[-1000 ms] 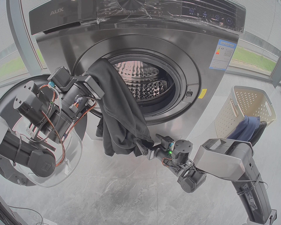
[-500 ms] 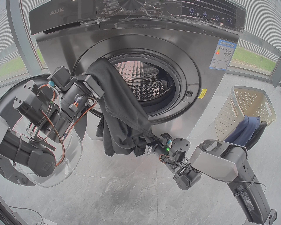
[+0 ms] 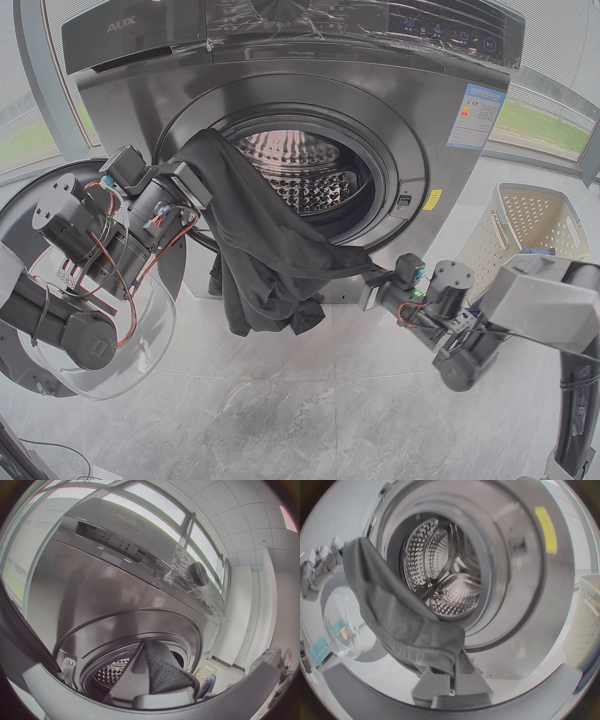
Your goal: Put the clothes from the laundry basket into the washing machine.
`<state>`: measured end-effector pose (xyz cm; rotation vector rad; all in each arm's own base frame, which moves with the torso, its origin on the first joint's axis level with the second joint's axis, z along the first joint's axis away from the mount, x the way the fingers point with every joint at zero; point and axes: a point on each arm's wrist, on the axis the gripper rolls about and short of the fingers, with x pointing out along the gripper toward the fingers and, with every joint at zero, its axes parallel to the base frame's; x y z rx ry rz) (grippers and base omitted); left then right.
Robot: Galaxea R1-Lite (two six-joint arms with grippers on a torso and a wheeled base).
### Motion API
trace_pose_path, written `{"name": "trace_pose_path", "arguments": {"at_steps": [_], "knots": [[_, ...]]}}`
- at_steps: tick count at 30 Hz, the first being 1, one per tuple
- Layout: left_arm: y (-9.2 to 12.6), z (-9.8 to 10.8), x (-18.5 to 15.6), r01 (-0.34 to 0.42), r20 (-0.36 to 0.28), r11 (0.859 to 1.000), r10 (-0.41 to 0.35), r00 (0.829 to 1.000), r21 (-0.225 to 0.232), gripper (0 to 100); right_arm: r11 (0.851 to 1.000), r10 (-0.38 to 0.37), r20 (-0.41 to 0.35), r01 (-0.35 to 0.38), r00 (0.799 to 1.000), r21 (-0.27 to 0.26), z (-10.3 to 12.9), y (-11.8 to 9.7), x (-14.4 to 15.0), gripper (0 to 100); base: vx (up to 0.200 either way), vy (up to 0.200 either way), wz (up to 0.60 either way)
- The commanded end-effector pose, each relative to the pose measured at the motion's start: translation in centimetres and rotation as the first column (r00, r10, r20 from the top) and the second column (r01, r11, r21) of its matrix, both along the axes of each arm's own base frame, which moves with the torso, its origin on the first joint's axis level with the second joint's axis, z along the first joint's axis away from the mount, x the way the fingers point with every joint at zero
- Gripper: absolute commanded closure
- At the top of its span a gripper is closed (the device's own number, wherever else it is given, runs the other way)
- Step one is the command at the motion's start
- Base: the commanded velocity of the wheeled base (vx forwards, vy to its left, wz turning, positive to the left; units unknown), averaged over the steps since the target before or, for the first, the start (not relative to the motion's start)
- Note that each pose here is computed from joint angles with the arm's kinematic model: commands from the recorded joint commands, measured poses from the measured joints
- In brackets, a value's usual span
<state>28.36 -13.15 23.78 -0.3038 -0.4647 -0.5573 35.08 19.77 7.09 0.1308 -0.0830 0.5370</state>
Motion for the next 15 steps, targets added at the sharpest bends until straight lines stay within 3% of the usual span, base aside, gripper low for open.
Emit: {"name": "trace_pose_path", "arguments": {"at_steps": [1,3,6,15], "knots": [[0.6,-0.5,1.0,-0.027,-0.017,1.0,0.027,1.0,-0.006,100,0.998,-0.047,0.149,0.039,0.988,0.057,8.9,-5.5,-4.7,100,0.0,0.0,0.0],[0.9,-0.4,1.0,-0.049,-0.015,0.999,0.049,0.999,-0.02,100,0.992,-0.094,0.21,0.073,0.973,0.105,11.6,-7.2,-5.6,100,0.0,0.0,0.0],[1.0,-0.2,0.7,-0.056,-0.011,0.998,0.056,0.998,-0.026,100,0.984,-0.131,0.237,0.098,0.963,0.146,13.0,-8.2,-5.9,100,0.0,0.0,0.0],[1.0,-0.4,0.5,-0.061,-0.017,0.998,0.061,0.998,-0.027,100,0.967,-0.179,0.345,0.101,0.921,0.232,16.7,-8.5,-5.8,100,0.0,0.0,0.0]]}}
